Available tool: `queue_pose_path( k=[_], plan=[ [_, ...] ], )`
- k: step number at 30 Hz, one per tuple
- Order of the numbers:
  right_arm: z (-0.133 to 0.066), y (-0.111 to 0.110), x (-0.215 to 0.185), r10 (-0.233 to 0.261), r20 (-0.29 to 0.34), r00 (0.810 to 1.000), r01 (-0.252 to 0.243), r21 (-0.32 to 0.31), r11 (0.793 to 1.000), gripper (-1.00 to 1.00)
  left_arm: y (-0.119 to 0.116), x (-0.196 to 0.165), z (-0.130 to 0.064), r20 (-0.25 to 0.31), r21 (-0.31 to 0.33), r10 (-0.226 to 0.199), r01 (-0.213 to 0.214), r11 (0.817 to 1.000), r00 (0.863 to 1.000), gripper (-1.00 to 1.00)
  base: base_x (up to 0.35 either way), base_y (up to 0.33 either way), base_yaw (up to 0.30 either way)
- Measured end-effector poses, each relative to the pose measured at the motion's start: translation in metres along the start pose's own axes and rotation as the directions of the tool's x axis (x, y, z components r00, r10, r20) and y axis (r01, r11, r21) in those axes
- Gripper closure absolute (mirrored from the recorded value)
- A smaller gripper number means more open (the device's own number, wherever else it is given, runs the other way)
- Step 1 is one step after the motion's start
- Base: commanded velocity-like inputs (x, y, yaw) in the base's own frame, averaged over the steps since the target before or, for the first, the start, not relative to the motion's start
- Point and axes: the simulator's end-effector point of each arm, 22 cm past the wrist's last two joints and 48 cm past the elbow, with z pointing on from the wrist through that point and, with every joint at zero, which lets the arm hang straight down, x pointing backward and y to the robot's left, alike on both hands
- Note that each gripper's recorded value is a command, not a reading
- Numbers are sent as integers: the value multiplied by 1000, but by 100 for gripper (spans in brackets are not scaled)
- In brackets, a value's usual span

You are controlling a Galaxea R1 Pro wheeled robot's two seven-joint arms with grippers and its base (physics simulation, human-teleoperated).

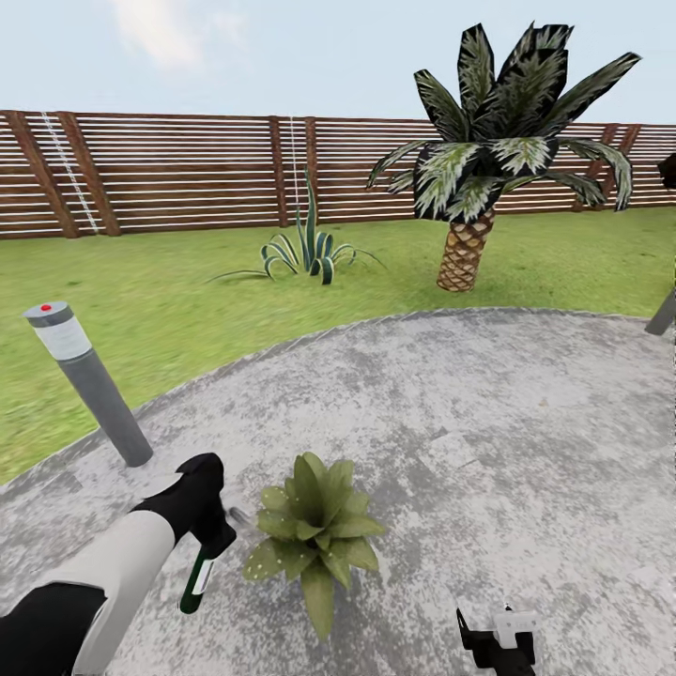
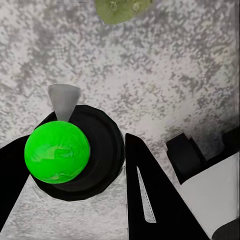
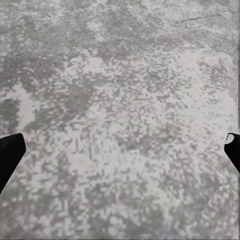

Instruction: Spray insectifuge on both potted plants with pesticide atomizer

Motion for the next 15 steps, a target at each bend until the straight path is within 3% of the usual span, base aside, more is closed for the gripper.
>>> queue_pose_path(
  k=[5,10,15],
  plan=[
    [0,0,0,0,0,1000,0,0,1000,-100,-17,-17,-7,23,23,22,-23,999,999,100,-23,0,0],
    [0,0,0,0,1,1000,0,0,1000,-100,-22,-54,-48,90,59,45,-50,997,995,100,-1,0,0],
    [0,1,0,1,1,1000,-1,-1,1000,-100,-25,-70,-64,114,60,58,-65,996,992,100,0,0,0]
  ],
)
